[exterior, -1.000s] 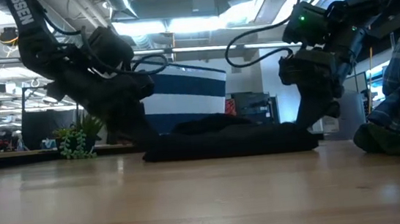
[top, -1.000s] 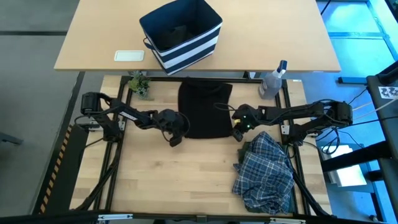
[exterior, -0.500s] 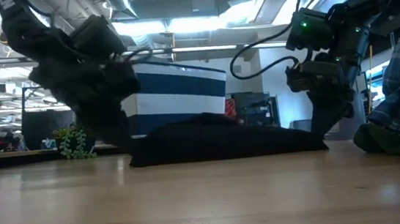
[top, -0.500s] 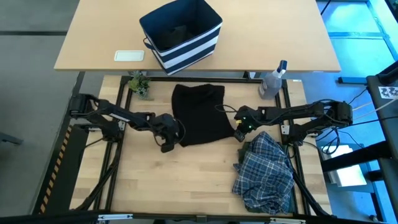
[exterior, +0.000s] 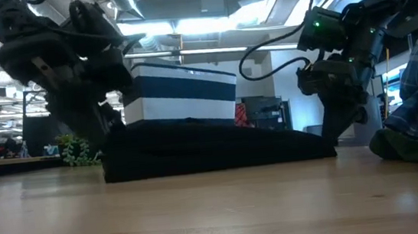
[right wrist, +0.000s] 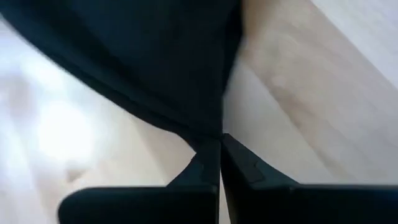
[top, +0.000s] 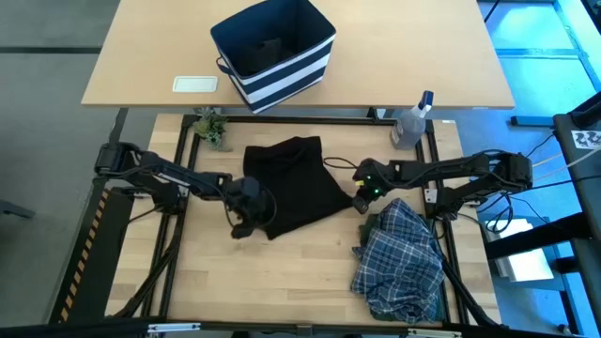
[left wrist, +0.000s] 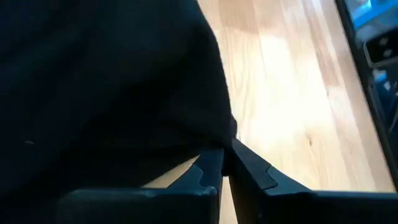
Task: Fold Laundry from Bin
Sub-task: Fold the black shirt
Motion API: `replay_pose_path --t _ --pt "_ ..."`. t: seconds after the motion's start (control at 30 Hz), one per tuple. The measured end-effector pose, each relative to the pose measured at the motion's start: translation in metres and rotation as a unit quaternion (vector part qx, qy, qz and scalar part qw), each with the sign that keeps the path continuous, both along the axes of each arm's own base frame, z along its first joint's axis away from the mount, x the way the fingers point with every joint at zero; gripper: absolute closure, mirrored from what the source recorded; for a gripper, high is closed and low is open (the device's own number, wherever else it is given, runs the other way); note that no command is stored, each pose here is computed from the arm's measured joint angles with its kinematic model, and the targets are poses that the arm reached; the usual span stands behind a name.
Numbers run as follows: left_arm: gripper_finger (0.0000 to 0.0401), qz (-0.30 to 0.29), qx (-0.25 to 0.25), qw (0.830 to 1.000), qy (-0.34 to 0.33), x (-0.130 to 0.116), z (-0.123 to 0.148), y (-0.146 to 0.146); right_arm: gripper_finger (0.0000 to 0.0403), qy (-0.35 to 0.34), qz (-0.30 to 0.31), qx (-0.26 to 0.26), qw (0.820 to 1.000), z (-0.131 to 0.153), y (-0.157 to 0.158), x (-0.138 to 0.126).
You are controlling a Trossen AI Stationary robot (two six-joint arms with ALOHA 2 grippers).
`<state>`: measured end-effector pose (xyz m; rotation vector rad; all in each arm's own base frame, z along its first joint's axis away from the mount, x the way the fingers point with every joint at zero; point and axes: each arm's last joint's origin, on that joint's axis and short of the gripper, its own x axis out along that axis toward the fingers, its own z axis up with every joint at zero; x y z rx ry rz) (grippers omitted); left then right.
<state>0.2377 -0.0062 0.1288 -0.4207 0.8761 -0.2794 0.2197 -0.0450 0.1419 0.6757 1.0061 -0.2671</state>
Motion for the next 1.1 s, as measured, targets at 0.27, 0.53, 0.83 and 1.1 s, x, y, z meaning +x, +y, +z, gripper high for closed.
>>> replay_pose_path --t 0.27,0.53,0.83,1.1 --pt "0.037 0.028 0.015 0.999 -0.036 -0.011 0.026 0.008 0.0349 -0.046 0.062 0.0 0.997 0.027 0.008 0.021" --pt "0.0368 0.101 0.142 0.984 -0.039 -0.036 0.05 0.015 0.0284 -0.086 0.076 -0.1 0.988 0.064 0.009 0.043" --pt "0.0368 0.202 0.278 0.937 -0.066 -0.032 0.055 0.05 0.0287 -0.149 0.056 -0.241 0.957 0.097 -0.02 0.074" --pt "0.0368 0.232 0.278 0.93 -0.061 -0.036 0.049 0.092 0.0279 -0.123 0.108 -0.283 0.945 0.085 -0.077 0.123"
